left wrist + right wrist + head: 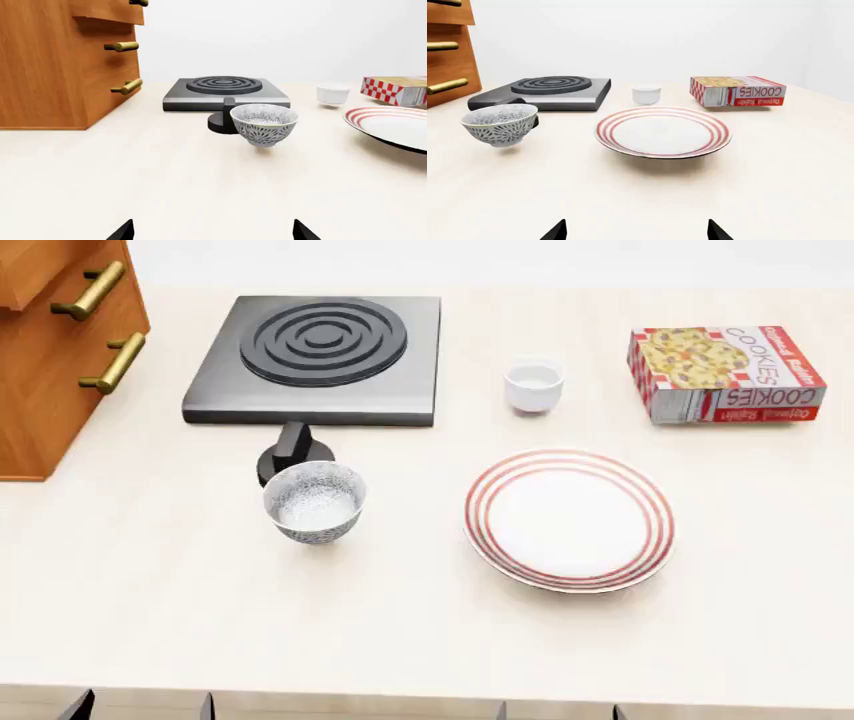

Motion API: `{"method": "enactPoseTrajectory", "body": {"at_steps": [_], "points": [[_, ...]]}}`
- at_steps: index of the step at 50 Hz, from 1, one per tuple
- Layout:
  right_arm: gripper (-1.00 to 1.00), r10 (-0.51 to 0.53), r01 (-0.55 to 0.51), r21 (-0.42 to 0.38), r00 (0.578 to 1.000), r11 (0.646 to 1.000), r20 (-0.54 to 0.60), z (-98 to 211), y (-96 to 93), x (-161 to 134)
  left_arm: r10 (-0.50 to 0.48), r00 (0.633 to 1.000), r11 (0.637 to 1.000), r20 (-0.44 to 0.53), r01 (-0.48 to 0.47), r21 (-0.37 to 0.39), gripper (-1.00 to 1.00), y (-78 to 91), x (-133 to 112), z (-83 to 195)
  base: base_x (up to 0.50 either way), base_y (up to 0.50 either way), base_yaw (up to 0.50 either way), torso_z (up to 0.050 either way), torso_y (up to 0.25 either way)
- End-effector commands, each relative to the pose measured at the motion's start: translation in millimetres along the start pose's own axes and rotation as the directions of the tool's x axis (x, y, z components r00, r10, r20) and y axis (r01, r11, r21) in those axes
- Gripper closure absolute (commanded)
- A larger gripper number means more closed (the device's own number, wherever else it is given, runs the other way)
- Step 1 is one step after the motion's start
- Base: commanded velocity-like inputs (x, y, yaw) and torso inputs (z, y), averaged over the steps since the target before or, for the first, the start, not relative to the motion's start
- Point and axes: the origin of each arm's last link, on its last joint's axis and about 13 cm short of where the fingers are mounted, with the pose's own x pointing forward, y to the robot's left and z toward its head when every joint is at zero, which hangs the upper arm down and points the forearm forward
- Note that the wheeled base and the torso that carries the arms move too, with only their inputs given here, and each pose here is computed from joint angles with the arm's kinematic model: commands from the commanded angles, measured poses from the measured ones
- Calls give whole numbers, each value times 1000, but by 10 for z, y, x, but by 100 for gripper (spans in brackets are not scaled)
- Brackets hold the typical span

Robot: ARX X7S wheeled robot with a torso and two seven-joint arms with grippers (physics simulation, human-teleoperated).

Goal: Pick the akita bowl on the wooden cabinet and place it on the plate.

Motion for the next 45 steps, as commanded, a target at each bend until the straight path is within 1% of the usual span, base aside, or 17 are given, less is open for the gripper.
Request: {"method": "enactPoseTrajectory", "body": {"at_steps": [1, 7, 8, 9, 11, 15, 16, 19, 21, 23, 29, 30, 36, 37, 38, 42, 45], "points": [[-100, -1, 1, -11, 1000, 1000, 2, 1, 11, -12, 1, 1000, 1000, 0, -1, 4, -100, 0, 0, -2, 0, 0, 0, 0, 0], [-100, 0, 0, -10, 1000, 1000, 0, 3, 16, -19, 4, 1000, 1000, 1, -4, 10, -100, 0, 4, -5, 0, 0, 0, 0, 0], [-100, 1, -1, -9, 1000, 1000, 1, -8, 14, -10, 6, 1000, 1000, 4, -6, -5, -100, 1, -7, 2, 0, 0, 0, 0, 0], [-100, 1, -1, -9, 1000, 1000, 1, -12, 13, -8, -4, 1000, 999, 3, 4, -43, -100, 13, -15, 11, 0, 0, 0, 0, 0], [-100, 2, -2, -10, 1000, 1000, 2, -13, 13, -10, 10, 1000, 997, -4, -10, -74, -100, 39, -5, 15, 0, 0, 0, 0, 0], [-100, -4, 4, 2, 1000, 1000, 12, 10, 6, -25, 12, 1000, 998, 0, -12, -65, -100, 45, -24, 23, 0, 0, 0, 0, 0], [-100, 4, -4, -2, 1000, 1000, 22, 22, 10, -43, -2, 1000, 996, -6, 2, -94, -100, 53, -41, 33, 0, 0, 0, 0, 0], [-100, 13, -13, 5, 999, 1000, 35, 54, 16, -69, 8, 1000, 998, 4, -8, -67, -100, 59, -76, 75, 0, 0, 0, 0, 0], [-100, 21, -21, 5, 999, 1000, 44, 92, 25, -81, 7, 1000, 998, 13, -6, -69, -100, 57, -92, 122, 0, 0, 0, 0, 0], [-100, 38, -40, 20, 996, 999, 76, 191, 38, -115, 8, 1000, 998, 26, -7, -57, -100, 46, -117, 181, 0, 0, 0, 0, 0], [-100, 60, -66, 40, 991, 997, 123, 345, 56, -172, -2, 998, 999, 58, 5, -50, -100, 25, -162, 309, 0, 0, 0, 0, 0], [-100, 69, -75, 41, 988, 996, 137, 394, 67, -189, -4, 997, 999, 72, 7, -37, -100, 20, -170, 348, 0, 0, 0, 0, 0], [-100, 83, -94, 44, 974, 995, 210, 639, 83, -266, -26, 994, 999, 107, 28, -23, -100, -9, -222, 515, 0, 0, 0, 0, 0], [-100, 85, -101, 61, 971, 993, 224, 677, 81, -279, -26, 994, 999, 108, 28, -17, -100, -14, -229, 537, 0, 0, 0, 0, 0], [-100, 93, -127, 126, 965, 984, 244, 758, 70, -305, -30, 993, 999, 117, 31, -8, -100, -22, -244, 574, 0, 0, 0, 0, 0], [-100, 95, -128, 97, 953, 987, 289, 919, 66, -378, -47, 989, 999, 143, 50, -16, -100, -41, -285, 676, 0, 0, 0, 0, 0], [-100, 108, -145, 96, 942, 985, 317, 1015, 84, -428, -49, 987, 998, 154, 55, -29, -100, -46, -305, 743, 0, 0, 0, 0, 0]]}}
